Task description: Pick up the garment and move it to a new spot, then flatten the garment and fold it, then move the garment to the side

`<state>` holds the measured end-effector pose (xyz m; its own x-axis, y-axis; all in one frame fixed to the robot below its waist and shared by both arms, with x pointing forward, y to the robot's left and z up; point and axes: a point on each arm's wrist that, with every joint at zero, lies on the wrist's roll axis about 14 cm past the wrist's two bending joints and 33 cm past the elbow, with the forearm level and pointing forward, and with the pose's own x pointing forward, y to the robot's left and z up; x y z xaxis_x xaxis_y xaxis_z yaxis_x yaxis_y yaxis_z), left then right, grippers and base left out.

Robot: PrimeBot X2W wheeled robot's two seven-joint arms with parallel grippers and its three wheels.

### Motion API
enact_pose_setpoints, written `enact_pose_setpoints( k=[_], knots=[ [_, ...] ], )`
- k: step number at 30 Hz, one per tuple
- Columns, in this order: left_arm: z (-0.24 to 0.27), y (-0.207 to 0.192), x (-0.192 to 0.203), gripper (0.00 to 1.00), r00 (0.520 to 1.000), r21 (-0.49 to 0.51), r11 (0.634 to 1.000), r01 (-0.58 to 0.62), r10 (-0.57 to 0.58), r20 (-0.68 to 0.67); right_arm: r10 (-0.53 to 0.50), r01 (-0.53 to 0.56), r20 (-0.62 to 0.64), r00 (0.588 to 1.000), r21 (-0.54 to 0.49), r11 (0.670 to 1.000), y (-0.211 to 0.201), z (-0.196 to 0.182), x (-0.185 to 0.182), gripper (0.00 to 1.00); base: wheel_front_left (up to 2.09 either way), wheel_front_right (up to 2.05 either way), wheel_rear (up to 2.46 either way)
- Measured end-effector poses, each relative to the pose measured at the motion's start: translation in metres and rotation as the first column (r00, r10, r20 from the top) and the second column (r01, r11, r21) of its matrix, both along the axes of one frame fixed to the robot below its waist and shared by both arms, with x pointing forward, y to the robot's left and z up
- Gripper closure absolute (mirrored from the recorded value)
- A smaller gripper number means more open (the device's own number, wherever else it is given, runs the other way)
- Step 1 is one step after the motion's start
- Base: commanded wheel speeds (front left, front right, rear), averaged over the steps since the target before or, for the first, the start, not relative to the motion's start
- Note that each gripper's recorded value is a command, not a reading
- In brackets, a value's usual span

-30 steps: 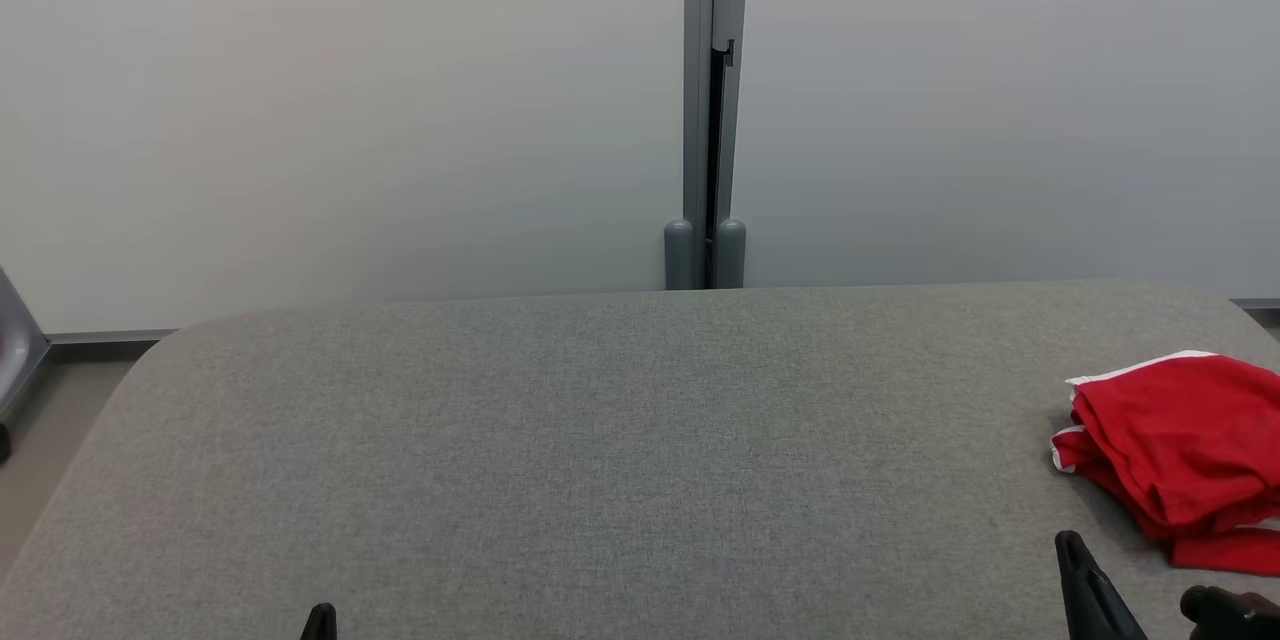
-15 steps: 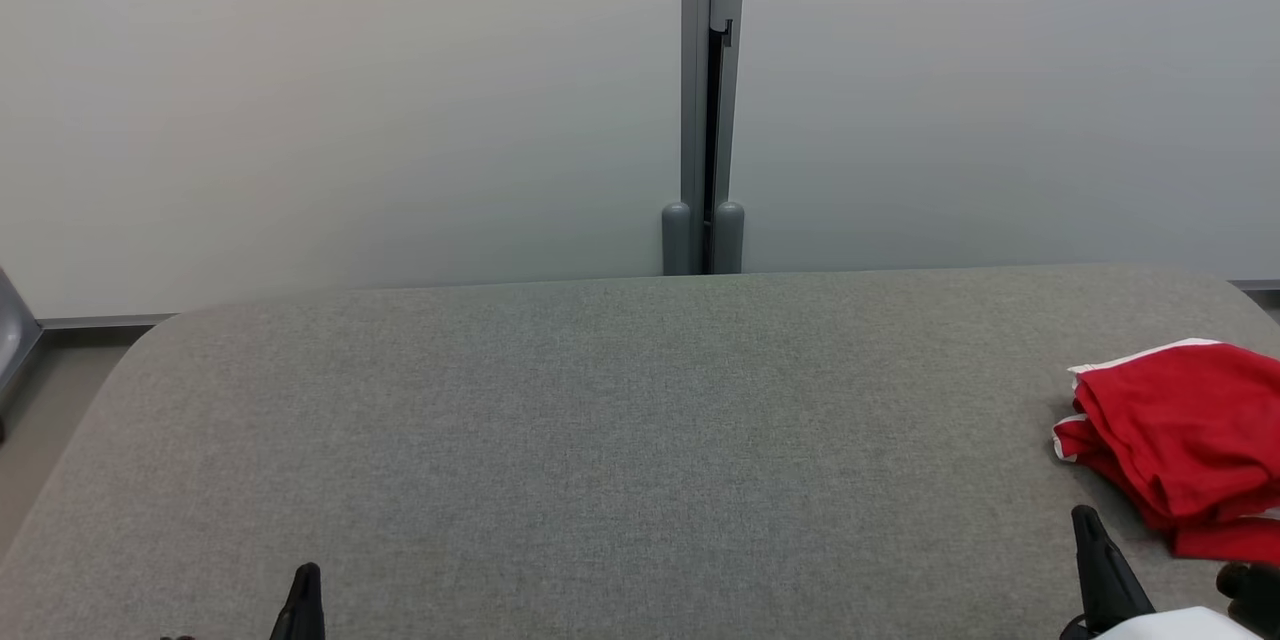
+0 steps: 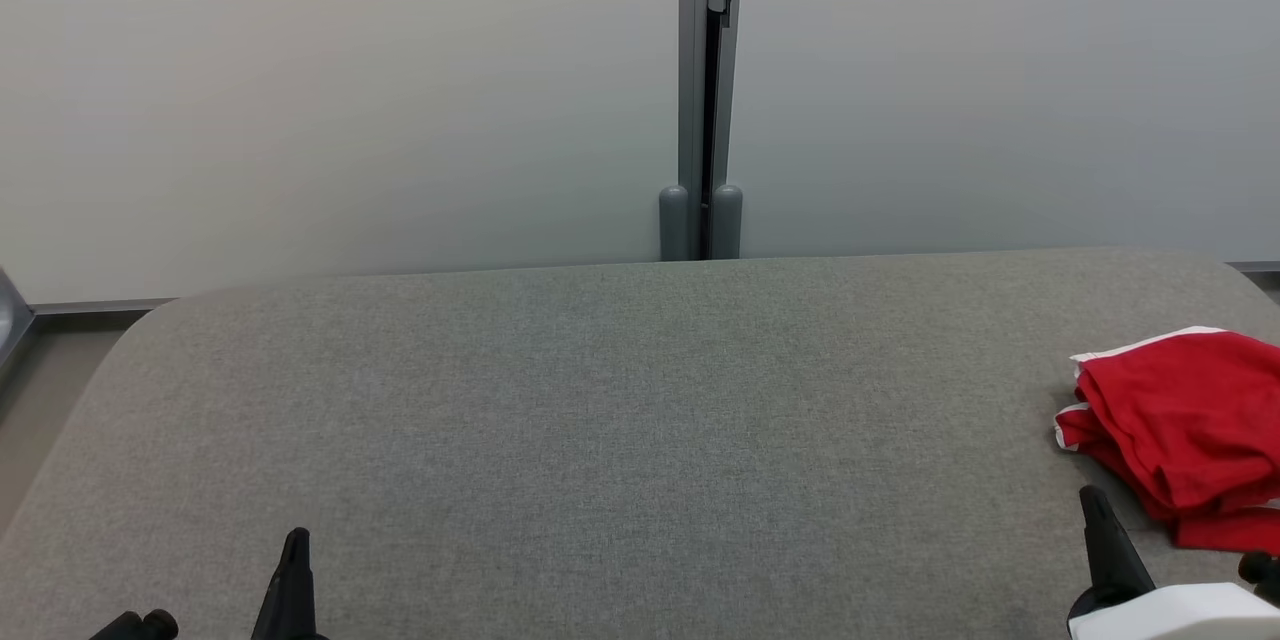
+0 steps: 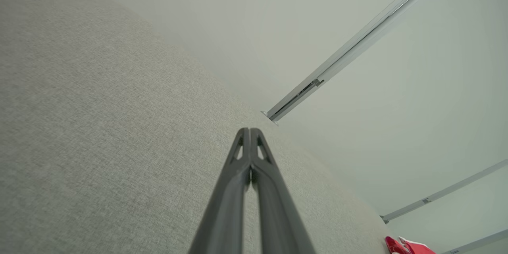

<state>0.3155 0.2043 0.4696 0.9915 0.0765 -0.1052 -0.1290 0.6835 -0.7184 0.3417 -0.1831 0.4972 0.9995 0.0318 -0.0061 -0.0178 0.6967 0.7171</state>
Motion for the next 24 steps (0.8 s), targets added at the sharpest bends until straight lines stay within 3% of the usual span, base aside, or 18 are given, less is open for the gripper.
enact_pose_setpoints(
  k=[24],
  knots=[
    [0.011, 0.000, 0.024, 1.00, 1.000, -0.267, 0.964, -0.001, 0.008, 0.027, -0.020, 0.024, -0.021, 1.000, 0.268, 0.963, -0.006, 0.004, 0.016, 1.00, 0.00, 0.00, 0.00]
  ],
)
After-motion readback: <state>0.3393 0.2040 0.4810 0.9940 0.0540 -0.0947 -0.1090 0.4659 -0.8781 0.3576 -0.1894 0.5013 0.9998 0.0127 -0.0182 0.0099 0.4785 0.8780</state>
